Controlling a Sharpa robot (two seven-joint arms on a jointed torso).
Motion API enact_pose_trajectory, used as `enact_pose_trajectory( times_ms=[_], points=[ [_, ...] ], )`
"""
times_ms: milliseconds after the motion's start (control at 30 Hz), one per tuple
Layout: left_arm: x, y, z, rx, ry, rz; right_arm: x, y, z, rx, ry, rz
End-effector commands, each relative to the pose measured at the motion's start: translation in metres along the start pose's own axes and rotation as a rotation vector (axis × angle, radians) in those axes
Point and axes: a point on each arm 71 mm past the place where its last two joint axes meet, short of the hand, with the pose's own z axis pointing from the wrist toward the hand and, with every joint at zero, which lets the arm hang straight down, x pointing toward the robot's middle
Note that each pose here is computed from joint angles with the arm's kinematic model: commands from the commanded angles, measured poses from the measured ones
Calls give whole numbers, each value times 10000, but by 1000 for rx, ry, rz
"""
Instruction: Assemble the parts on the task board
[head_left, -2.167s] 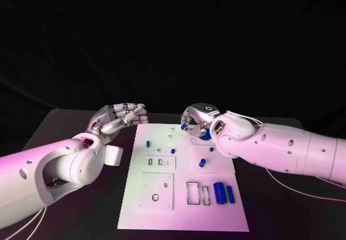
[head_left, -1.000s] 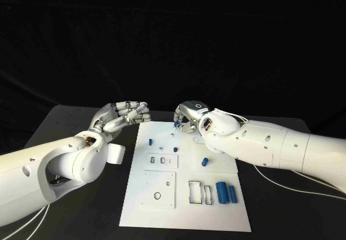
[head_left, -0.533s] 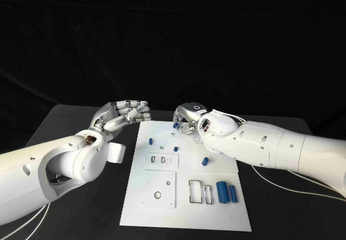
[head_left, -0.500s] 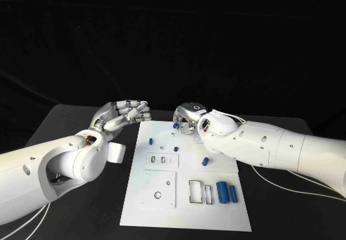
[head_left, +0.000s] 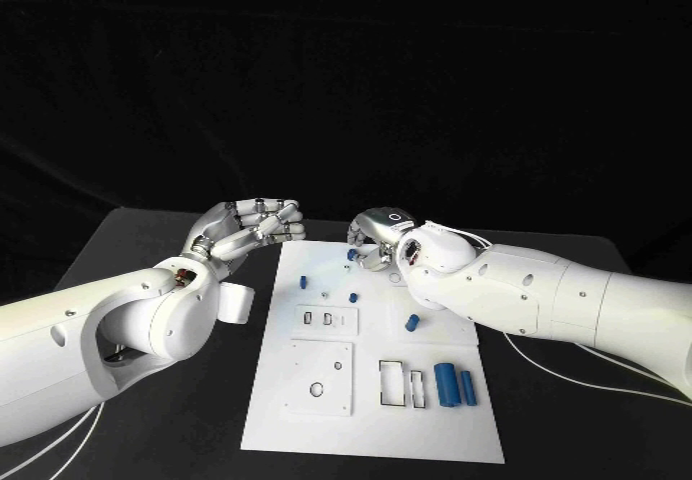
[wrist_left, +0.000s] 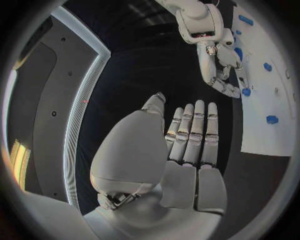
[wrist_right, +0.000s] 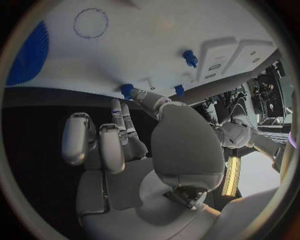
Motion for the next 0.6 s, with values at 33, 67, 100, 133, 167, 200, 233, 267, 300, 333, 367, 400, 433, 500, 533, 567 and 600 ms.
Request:
enact_pose_trajectory(
  times_ms=[33,67,100,133,167,200,233,267,300,333,367,400,433,500,533,567,600],
  points=[
    [20,-18,4,8,12,-7,7,-40,-27,14,15,-13],
    [17,-18,4,8,12,-6,2,-51,-40,15,14,-13],
    [14,-18,4,8,11,-6,-4,-64,-63,17,12,-13],
    [11,-18,4,8,10,-6,-10,-76,-87,18,10,-12],
    [7,-18,4,8,9,-5,-20,-93,-121,19,8,-11],
    [3,-19,3,8,8,-5,-34,-113,-161,19,3,-8],
    [-2,-19,2,8,7,-4,-51,-139,-207,21,-2,-5],
    [-5,-19,1,8,7,-4,-68,-164,-248,23,-7,-2],
    [-8,-19,1,8,6,-4,-92,-202,-302,28,-12,4],
    [-12,-19,1,8,5,-3,-123,-246,-358,36,-19,12],
    [-14,-18,1,8,5,-3,-160,-294,-414,44,-29,23],
    [-17,-18,1,8,4,-3,-206,-355,-483,55,-39,36],
    [-19,-18,1,8,4,-3,-237,-397,-530,64,-45,47],
    [-23,-18,1,9,3,-3,-315,-510,-646,92,-50,81],
    [-25,-18,1,9,3,-3,-350,-568,-697,109,-48,101],
    [-29,-18,0,9,2,-2,-379,-624,-745,125,-43,118],
    [-32,-18,0,9,1,-2,-399,-679,-790,141,-32,131]
  ],
)
